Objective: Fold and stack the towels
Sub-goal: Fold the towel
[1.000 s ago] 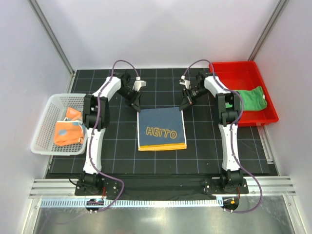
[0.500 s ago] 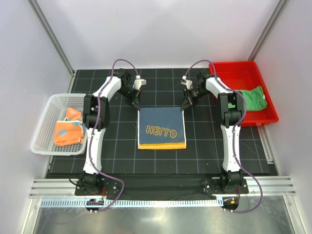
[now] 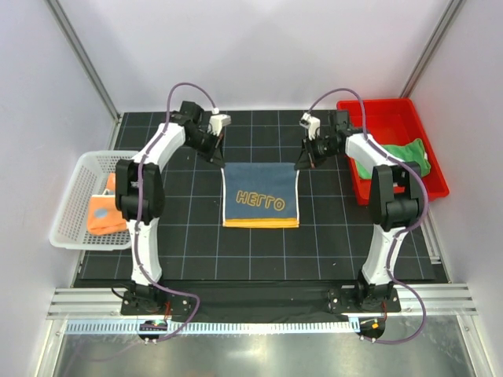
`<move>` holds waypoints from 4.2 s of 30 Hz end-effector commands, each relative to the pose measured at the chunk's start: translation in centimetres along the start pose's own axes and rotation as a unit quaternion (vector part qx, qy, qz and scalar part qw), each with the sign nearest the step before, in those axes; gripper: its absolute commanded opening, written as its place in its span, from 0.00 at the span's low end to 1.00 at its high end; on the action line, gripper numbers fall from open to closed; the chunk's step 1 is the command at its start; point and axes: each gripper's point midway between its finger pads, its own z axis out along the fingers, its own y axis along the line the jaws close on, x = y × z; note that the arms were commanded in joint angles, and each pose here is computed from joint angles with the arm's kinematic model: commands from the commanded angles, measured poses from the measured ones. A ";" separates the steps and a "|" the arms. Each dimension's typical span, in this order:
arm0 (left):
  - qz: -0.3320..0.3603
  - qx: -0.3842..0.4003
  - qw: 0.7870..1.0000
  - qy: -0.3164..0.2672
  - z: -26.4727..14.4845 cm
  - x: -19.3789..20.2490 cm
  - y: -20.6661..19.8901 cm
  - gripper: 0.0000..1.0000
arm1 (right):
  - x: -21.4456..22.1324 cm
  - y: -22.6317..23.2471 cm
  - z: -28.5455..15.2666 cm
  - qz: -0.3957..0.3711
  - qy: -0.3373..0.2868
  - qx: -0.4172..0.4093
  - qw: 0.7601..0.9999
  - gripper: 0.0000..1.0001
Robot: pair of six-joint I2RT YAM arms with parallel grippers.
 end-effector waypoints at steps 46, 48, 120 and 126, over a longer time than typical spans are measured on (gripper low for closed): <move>-0.047 -0.054 0.997 0.007 -2.1 9.5 -9.6 0.00 | 8.3 8.8 -3.1 0.073 -0.027 0.140 0.987 0.01; -0.061 -0.055 0.997 0.011 -1.9 9.9 -9.9 0.00 | 8.9 9.0 -3.1 0.077 -0.020 0.141 0.987 0.01; -0.212 -0.148 0.963 -0.081 0.1 7.6 -11.6 0.44 | 8.4 13.1 1.6 0.291 -0.046 0.110 0.949 0.35; -0.237 -0.209 0.948 -0.042 2.3 11.8 -8.3 0.44 | 12.4 11.7 2.9 0.279 -0.022 0.121 0.952 0.38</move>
